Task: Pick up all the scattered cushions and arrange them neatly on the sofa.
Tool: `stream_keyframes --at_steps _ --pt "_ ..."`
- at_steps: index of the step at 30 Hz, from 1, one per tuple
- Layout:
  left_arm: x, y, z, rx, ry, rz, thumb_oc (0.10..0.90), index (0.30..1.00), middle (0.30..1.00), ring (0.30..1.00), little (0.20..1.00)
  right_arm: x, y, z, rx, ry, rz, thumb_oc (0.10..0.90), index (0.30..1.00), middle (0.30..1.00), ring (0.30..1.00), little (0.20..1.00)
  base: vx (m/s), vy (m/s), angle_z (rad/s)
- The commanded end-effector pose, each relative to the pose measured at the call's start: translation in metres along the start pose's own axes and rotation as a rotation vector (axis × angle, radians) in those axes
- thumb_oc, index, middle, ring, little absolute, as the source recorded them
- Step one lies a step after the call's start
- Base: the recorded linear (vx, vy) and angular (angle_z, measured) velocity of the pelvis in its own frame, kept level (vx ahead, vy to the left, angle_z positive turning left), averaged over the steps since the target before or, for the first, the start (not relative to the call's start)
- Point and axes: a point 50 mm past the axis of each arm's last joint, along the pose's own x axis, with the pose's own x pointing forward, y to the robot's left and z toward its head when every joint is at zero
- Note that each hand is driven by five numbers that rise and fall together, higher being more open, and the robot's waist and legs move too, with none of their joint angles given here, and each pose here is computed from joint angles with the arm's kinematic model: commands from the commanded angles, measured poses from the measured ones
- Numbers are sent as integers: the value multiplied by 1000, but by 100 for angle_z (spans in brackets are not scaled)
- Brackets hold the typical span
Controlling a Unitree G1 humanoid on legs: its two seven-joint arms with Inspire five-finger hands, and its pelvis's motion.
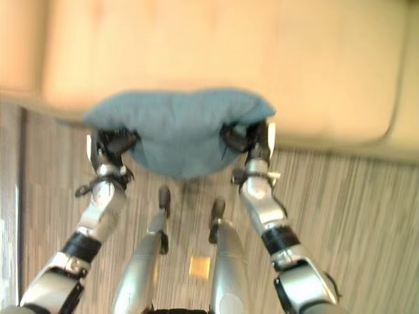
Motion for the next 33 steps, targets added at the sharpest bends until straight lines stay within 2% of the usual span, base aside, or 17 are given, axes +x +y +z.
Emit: stream_keyframes --at_steps 1,3,5,7,9,12,15,20,23,30,33 --pt "-4 -60 46 -99 -263 -270 400 300 300 300 300 1 29 71 70 -366 143 400 300 300 300 300 210 57 60" --pt "-17 -33 27 -85 -199 -209 400 300 300 300 300 -16 6 52 24 -333 88 400 300 300 300 300 488 215 48" --pt "-19 -28 23 -63 -187 -201 400 300 300 300 300 -17 0 49 -42 -336 67 400 300 300 300 300 334 212 39" --pt "-30 -9 3 -28 -106 -179 400 300 300 300 300 -27 -18 35 -178 -294 53 400 300 300 300 300 390 385 10" --pt "-33 -6 -2 -12 -83 -176 400 300 300 300 300 -30 -24 27 -197 -263 45 400 300 300 300 300 297 356 -20" --pt "-38 11 -15 133 -23 -186 400 300 300 300 300 -39 -26 12 -164 -189 36 400 300 300 300 300 275 468 -29" --pt "-39 14 -18 236 -18 -218 400 300 300 300 300 -46 -28 2 -126 -147 -1 400 300 300 300 300 201 390 -11" --pt "-37 4 -18 271 -41 -257 400 300 300 300 300 -50 -40 10 -126 -203 -77 400 300 300 300 300 203 164 9" --pt "-36 5 -17 275 -45 -263 400 300 300 300 300 -50 -42 16 -173 -244 -88 400 300 300 300 300 148 -9 11" --pt "-41 12 -19 221 -26 -234 400 300 300 300 300 -53 -36 1 -248 -189 -36 400 300 300 300 300 179 -65 -20" --pt "-46 13 -24 241 -16 -231 400 300 300 300 300 -57 -46 2 -285 -207 -78 400 300 300 300 300 150 -101 3"
